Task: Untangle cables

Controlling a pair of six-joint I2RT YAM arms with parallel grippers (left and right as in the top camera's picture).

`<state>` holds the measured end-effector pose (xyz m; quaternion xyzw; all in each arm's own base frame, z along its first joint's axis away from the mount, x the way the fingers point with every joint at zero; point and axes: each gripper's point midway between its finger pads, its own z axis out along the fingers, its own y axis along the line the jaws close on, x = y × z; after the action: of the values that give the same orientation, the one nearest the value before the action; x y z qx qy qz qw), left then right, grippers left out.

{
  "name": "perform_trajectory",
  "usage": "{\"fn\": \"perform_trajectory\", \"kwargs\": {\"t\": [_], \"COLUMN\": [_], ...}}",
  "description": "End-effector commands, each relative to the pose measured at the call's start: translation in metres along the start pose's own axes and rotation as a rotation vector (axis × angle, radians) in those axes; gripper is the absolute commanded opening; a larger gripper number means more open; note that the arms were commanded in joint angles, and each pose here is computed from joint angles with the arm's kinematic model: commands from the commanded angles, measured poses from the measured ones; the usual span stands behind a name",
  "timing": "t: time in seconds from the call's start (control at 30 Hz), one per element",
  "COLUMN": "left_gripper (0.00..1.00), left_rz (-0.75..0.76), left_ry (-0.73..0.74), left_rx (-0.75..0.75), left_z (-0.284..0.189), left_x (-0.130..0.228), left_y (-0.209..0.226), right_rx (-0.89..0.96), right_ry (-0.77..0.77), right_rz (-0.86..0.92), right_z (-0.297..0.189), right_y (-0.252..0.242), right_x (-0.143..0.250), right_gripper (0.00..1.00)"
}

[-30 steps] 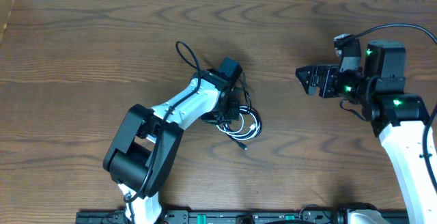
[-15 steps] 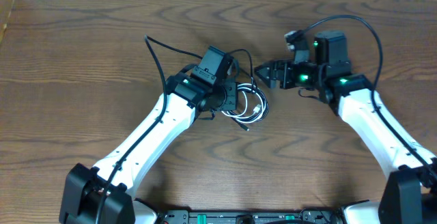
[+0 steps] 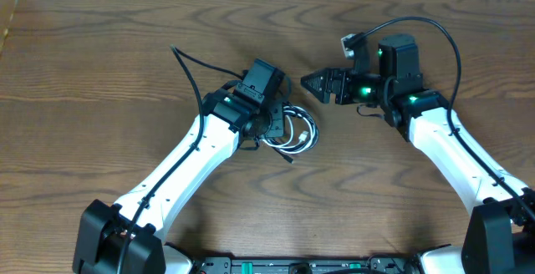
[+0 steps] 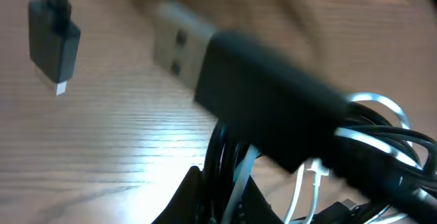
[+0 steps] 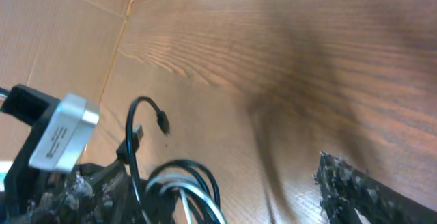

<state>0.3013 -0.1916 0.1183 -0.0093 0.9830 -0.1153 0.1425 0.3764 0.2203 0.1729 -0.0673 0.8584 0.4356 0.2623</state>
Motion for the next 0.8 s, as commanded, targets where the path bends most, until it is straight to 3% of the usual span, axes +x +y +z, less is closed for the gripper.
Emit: {"fn": "perform_trajectory", "kwargs": {"t": [0.0, 0.2, 0.5, 0.77], "left_gripper": [0.08, 0.07, 0.08, 0.08], "left_rz": [-0.061, -0.107, -0.141, -0.147], "left_ry": [-0.037, 0.012, 0.135, 0.183], "left_rx": [-0.054, -0.088, -0.111, -0.053], "left_z": [-0.004, -0.004, -0.007, -0.008], "left_x": [-0.008, 0.004, 0.033, 0.040], "left_y": [0.009, 0.017, 0.024, 0.014], "right_rx": [-0.085, -0.127, -0.172, -0.163], "right_ry": [0.087, 0.161, 0.242, 0.290], "right_rz": [-0.135, -0.310, -0.431, -0.410], "right_z": [0.007, 0.008, 0.014, 0.031], "right_y": [0.018, 0.023, 0.036, 0.036], "right_x": [0.020, 0.043, 0.071, 0.086], "right_gripper": [0.86, 0.87, 0.84, 0.65]}}
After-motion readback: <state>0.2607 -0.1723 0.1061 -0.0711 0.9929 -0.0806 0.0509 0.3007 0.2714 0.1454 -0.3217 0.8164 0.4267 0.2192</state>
